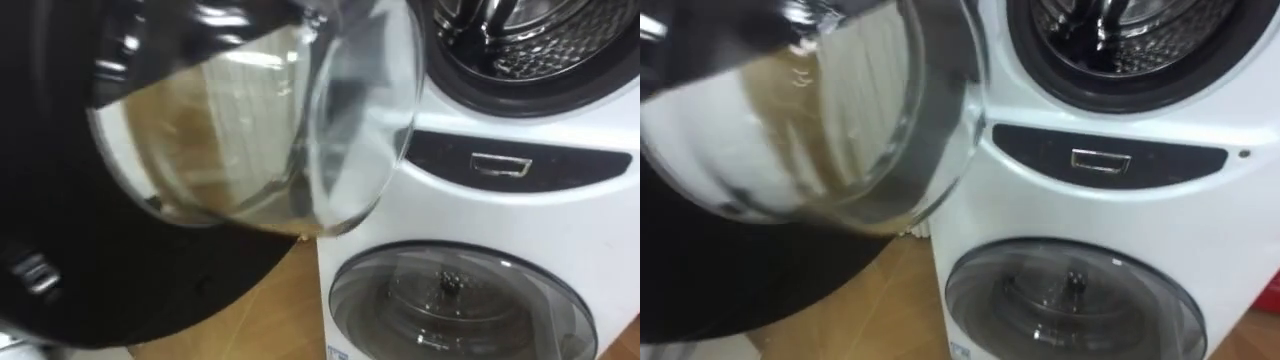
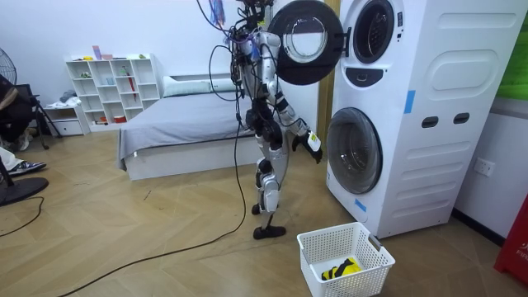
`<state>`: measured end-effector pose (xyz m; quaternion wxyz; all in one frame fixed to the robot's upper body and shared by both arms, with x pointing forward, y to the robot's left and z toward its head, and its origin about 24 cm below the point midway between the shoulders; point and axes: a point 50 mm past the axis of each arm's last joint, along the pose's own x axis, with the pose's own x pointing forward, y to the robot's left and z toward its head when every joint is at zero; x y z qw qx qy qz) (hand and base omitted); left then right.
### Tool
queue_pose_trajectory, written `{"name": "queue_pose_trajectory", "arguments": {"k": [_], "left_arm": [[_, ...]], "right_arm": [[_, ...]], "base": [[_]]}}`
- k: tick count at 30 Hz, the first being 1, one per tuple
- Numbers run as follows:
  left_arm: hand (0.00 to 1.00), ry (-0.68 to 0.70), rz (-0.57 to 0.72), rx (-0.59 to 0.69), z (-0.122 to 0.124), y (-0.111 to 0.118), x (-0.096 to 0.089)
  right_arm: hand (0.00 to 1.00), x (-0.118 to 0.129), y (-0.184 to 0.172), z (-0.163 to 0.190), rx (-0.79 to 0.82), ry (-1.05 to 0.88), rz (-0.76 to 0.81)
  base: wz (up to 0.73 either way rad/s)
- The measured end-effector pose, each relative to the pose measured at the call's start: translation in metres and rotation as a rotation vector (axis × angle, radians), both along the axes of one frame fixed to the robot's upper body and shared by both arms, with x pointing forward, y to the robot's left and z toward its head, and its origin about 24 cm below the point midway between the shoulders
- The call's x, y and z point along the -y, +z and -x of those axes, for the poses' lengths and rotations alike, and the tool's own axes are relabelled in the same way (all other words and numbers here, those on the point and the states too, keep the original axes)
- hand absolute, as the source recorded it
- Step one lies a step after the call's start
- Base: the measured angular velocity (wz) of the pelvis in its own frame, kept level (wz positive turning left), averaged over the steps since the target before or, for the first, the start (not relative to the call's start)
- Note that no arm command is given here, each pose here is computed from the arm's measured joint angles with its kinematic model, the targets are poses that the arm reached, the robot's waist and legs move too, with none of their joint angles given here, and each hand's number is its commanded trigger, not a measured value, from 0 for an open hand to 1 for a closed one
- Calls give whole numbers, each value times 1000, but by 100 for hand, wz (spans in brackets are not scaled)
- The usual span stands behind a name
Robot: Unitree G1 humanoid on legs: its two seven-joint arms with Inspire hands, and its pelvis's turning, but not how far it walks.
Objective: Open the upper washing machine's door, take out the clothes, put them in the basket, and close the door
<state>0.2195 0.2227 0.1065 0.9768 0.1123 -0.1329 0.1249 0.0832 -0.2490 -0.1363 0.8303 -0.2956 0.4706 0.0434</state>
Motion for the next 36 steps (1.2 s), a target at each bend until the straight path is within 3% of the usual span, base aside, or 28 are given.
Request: {"name": "queue_pose_trajectory", "arguments": {"k": [10,16,36], "left_arm": [[0,-332,-59,-22,-1,-4,42],[0,-554,-52,-97,2,-18,75],[0,-572,-66,-271,-1,-54,72]], "right_arm": [[0,-6,1,-11,31,20,-28],[0,-12,0,-18,49,0,-62],[0,-14,-1,-20,55,-15,-65]], "base": [[-15],[-9],[-15]]}}
